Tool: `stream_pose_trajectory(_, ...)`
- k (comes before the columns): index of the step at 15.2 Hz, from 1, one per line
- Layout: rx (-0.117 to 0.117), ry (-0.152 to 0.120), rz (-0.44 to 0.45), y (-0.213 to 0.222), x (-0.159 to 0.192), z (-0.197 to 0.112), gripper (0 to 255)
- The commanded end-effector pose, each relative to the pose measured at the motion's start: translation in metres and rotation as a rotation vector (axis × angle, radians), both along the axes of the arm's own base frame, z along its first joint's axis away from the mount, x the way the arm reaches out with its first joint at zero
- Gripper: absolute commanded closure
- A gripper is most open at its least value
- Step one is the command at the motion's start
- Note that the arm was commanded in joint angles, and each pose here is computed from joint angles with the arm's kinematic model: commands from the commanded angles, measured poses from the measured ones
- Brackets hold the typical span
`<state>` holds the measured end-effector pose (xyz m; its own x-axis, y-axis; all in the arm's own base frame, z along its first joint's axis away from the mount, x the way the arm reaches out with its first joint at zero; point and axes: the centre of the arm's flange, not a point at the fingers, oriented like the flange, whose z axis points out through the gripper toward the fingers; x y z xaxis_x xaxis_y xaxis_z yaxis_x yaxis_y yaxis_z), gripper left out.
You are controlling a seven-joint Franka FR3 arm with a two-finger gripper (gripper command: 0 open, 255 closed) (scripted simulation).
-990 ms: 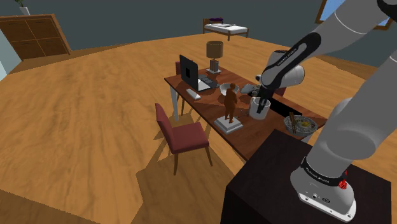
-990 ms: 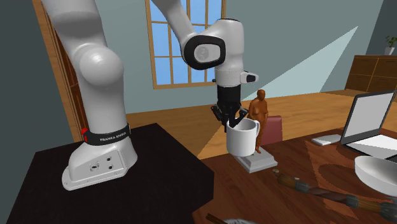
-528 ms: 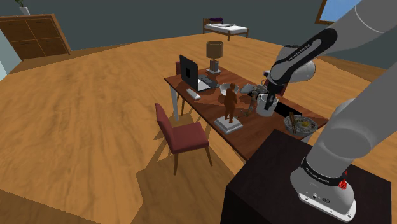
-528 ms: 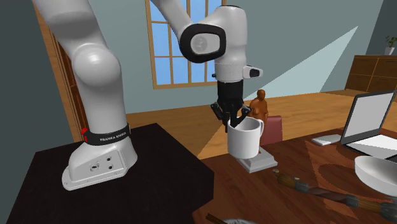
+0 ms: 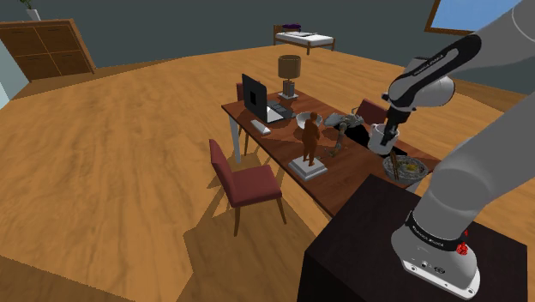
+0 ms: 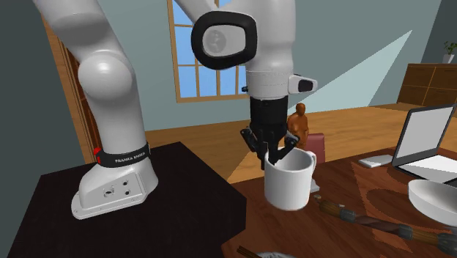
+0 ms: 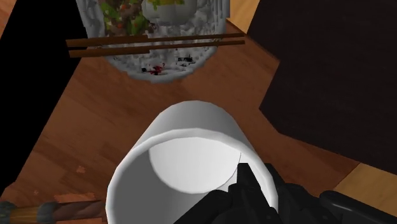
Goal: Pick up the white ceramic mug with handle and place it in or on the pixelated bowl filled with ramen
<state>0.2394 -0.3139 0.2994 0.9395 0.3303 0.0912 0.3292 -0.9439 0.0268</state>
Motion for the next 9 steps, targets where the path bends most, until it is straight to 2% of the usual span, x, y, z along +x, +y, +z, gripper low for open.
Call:
stream_pose_trajectory(1,0.000,0.000,0.003,-0.017,-0.018,0.003,255)
stream_pose_trajectory(9,0.000,0.000,0.003,-0.094,-0.089,0.011,255)
